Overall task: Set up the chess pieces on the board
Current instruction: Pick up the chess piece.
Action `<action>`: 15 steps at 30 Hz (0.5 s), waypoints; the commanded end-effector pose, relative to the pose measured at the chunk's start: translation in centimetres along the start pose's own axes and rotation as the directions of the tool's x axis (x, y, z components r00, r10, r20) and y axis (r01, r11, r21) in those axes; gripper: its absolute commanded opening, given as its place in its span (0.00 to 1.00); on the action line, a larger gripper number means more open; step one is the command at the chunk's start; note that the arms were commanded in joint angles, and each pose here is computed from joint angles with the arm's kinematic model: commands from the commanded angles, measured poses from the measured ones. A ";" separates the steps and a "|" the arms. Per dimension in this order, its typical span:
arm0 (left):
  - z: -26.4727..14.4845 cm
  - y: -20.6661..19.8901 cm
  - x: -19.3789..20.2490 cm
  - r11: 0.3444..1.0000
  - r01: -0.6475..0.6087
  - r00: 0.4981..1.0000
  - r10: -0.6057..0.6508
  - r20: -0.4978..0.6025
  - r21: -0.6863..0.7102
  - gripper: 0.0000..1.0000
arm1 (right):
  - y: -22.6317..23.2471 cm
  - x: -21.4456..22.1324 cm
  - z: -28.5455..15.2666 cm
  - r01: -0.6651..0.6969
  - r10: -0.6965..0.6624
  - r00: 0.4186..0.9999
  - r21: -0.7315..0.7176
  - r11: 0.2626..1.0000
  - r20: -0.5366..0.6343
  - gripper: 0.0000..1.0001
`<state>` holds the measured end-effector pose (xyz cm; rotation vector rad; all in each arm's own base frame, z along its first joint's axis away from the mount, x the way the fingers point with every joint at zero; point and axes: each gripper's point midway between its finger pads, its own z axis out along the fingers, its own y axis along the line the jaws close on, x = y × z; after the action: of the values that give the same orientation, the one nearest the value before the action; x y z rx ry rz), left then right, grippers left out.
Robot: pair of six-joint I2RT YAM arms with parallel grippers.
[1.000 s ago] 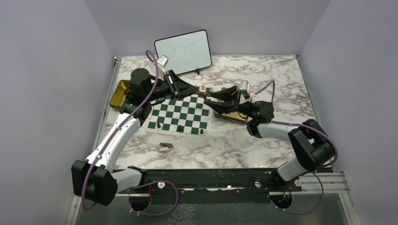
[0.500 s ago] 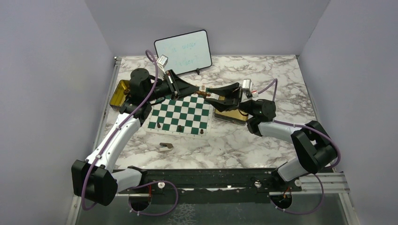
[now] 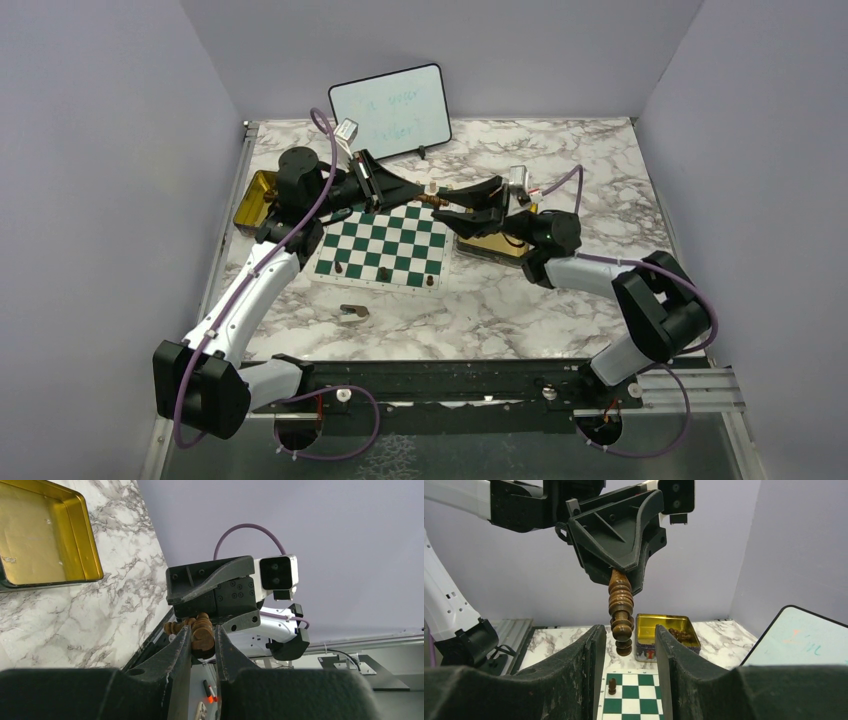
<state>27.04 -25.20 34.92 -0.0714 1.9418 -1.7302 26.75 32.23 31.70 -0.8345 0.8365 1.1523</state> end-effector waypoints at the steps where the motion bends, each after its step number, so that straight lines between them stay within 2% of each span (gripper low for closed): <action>1: -0.3 -1.4 0.1 0.999 -0.035 0.999 0.034 0.012 0.041 0.16 | 1.2 -3.1 0.9 0.102 -0.094 0.988 -0.064 0.993 0.124 0.45; 5: -0.3 -1.3 0.1 0.999 -0.036 0.999 0.036 0.012 0.041 0.16 | 1.2 -2.8 0.8 0.096 -0.087 0.989 -0.066 0.993 0.122 0.45; 9: -0.3 -1.2 0.1 0.999 -0.035 0.999 0.034 0.010 0.041 0.16 | 1.3 -2.7 0.8 0.089 -0.081 0.989 -0.063 0.994 0.121 0.37; 15: -0.1 -0.7 -0.1 0.999 -0.040 0.999 0.040 0.018 0.025 0.16 | 1.3 -2.6 0.3 0.080 -0.074 0.989 -0.042 0.996 0.128 0.06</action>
<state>27.07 -25.21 35.14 -0.0703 1.9326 -1.7350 26.82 32.76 30.92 -0.8284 0.8685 1.1886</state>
